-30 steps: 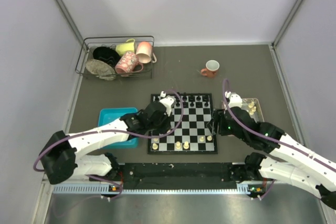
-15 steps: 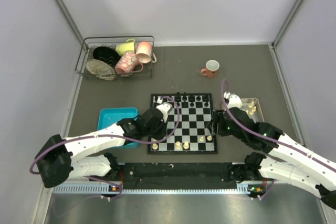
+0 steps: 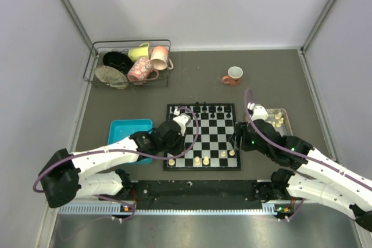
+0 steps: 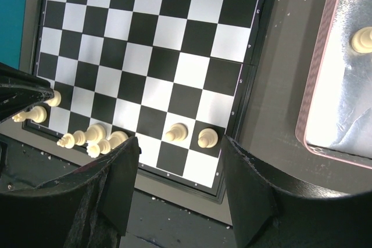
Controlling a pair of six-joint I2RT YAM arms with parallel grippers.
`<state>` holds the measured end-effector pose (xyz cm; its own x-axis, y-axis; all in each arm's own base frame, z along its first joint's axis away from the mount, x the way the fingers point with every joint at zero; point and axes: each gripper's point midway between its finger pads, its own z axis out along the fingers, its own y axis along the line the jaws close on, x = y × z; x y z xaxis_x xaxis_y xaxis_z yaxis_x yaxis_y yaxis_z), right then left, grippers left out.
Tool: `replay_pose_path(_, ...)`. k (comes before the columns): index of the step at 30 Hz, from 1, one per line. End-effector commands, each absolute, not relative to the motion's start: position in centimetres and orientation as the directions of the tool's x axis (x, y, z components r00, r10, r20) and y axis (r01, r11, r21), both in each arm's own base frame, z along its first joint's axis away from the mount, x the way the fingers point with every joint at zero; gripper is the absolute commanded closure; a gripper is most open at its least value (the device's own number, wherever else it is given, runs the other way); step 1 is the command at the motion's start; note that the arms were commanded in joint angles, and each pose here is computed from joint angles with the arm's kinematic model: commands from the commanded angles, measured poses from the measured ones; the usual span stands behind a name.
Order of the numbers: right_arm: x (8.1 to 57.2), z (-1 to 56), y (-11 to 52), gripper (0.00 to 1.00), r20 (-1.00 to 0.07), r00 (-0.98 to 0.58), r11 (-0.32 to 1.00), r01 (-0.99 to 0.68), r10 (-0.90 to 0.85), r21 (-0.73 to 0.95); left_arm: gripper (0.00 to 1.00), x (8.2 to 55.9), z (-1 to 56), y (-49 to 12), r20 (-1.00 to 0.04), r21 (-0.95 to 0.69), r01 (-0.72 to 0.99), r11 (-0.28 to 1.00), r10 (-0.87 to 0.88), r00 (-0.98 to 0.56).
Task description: Set up the chess pieces on the board
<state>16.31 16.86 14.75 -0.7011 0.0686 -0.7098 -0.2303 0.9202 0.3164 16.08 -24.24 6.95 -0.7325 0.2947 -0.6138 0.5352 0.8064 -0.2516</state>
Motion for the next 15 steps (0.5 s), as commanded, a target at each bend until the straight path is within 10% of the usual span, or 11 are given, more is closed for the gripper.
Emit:
replay_pose_path(1,16.31,15.09,17.3,0.41,-0.718,-0.691,0.91,-0.241,0.082,0.336,0.86,16.28,7.07,-24.63,-0.632,-0.255,0.543,0.8,0.287,-0.719)
replay_pose_path(15,16.35,14.97,17.38,0.41,-0.717,-0.692,0.911,-0.242,0.079,0.334,0.86,16.31,6.5,-24.51,-0.621,-0.236,0.543,0.806,0.305,-0.722)
